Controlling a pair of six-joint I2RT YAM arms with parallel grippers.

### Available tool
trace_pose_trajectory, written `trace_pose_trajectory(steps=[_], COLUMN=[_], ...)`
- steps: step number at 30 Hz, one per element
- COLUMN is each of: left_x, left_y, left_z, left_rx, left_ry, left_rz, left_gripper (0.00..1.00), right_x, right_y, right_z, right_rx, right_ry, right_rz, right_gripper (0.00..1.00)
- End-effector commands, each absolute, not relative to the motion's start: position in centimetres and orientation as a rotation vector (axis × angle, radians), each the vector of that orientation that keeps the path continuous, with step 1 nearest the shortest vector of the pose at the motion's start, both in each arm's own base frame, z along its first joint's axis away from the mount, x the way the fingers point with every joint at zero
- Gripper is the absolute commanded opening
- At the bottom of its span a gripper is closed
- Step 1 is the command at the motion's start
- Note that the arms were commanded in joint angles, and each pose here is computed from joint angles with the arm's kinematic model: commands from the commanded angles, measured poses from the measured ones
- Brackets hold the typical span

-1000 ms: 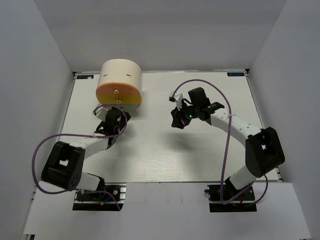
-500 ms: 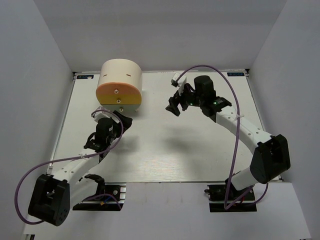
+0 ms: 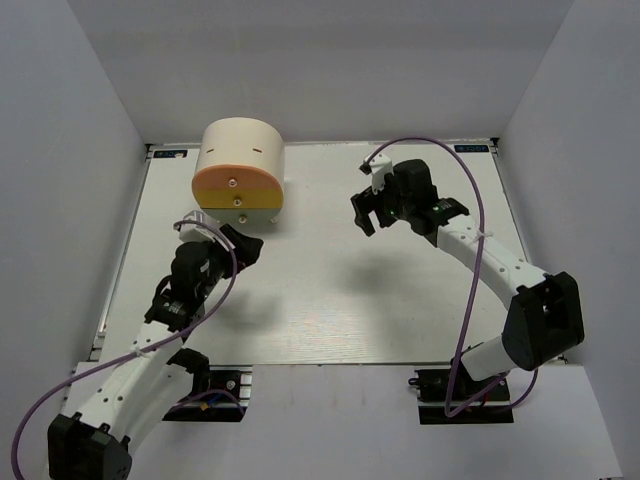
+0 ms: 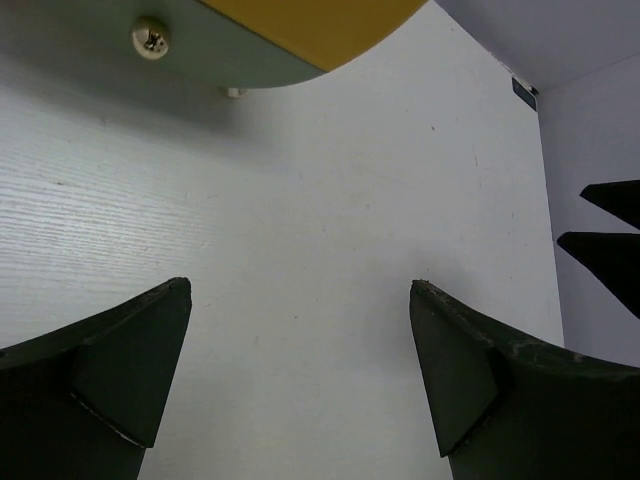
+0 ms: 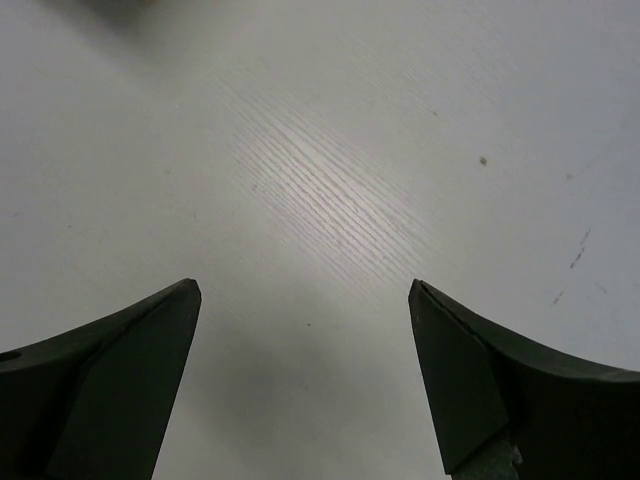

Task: Sort the stationery into containers
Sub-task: Reset both arms

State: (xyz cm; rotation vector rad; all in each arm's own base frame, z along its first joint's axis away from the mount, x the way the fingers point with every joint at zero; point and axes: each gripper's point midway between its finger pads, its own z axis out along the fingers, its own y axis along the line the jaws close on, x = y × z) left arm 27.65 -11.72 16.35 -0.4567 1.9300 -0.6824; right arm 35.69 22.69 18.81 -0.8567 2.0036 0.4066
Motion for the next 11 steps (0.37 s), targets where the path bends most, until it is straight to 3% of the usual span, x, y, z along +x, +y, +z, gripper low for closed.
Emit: trace_pose_trajectory(steps=[1, 11], left_x=[27.2, 25.6], left_y=[-11.4, -10.2], left_z=[18.5, 20.3], left_rx=[-0.385, -0.351], left_ry=[1.927, 1.889], left_rz=[-0.645, -0.602], left_gripper=[1.00, 1.00], right_x=[36.2, 36.7], right_y=[20.9, 20.3], right_z=[18.9, 19.9], right_rx=[-0.767, -0.706], right_ry=[2.100, 2.050], right_rz=[0.309, 0.278], right_gripper=[0.90, 0.90])
